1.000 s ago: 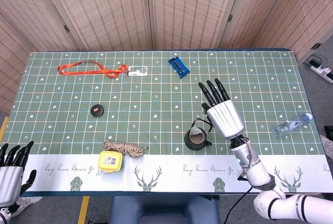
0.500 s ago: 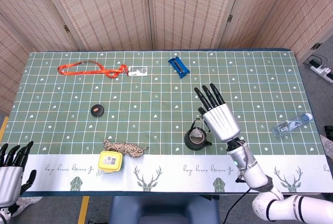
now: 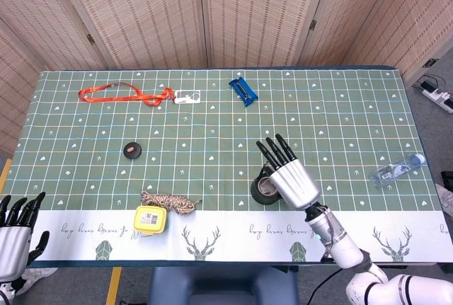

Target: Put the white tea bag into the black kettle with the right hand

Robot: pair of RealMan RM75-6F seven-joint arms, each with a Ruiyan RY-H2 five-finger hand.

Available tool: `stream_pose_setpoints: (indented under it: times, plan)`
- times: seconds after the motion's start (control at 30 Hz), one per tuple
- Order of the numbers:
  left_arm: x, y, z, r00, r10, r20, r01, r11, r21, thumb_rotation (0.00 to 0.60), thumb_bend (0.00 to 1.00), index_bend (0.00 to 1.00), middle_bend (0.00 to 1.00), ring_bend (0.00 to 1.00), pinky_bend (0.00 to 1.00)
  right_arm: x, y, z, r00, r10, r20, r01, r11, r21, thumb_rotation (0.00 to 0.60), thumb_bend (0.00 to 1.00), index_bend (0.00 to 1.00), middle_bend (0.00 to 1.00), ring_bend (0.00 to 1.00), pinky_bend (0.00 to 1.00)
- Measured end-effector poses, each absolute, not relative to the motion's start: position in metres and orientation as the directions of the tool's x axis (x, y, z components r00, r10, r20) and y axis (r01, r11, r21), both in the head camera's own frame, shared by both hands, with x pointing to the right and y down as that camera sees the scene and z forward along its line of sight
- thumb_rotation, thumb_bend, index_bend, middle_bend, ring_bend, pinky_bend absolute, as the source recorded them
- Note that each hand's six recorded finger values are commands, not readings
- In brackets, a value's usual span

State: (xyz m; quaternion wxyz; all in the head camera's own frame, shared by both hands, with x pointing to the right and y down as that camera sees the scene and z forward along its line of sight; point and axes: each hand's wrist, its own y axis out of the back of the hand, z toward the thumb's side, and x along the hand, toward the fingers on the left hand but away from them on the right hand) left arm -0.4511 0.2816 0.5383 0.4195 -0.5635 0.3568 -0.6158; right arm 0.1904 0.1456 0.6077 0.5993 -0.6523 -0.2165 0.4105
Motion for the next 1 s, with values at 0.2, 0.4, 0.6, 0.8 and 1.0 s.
stream_pose_setpoints:
  times: [0.2,0.4,0.6,0.8,1.0]
  plan:
    - [-0.451,0.281,0.538,-0.015,-0.919,0.394,0.114,-0.393,-0.912,0.6,0.37,0.0,0.17,0.11,0.04,0.183,0.161,0.614,0.604,0.742,-0.292,-0.23,-0.189,-0.955,0.6,0.41,0.74,0.11,0.02,0.0]
    - [-0.452,0.281,0.539,-0.017,-0.918,0.396,0.116,-0.396,-0.911,0.6,0.37,0.0,0.17,0.11,0.04,0.179,0.172,0.617,0.623,0.721,-0.303,-0.234,-0.197,-0.952,0.6,0.41,0.74,0.11,0.02,0.0]
    - [-0.452,0.281,0.539,-0.019,-0.918,0.396,0.115,-0.395,-0.911,0.6,0.37,0.0,0.17,0.11,0.04,0.168,0.182,0.626,0.648,0.686,-0.332,-0.243,-0.227,-0.943,0.6,0.41,0.68,0.1,0.02,0.0]
    - [-0.452,0.281,0.537,-0.018,-0.92,0.393,0.109,-0.392,-0.913,0.6,0.37,0.0,0.17,0.11,0.04,0.162,0.185,0.634,0.646,0.674,-0.358,-0.269,-0.238,-0.933,0.6,0.41,0.42,0.05,0.0,0.0]
    - [-0.452,0.281,0.537,-0.012,-0.919,0.393,0.105,-0.392,-0.914,0.6,0.37,0.0,0.17,0.11,0.04,0.152,0.19,0.641,0.65,0.655,-0.386,-0.267,-0.278,-0.923,0.6,0.41,0.39,0.04,0.0,0.0]
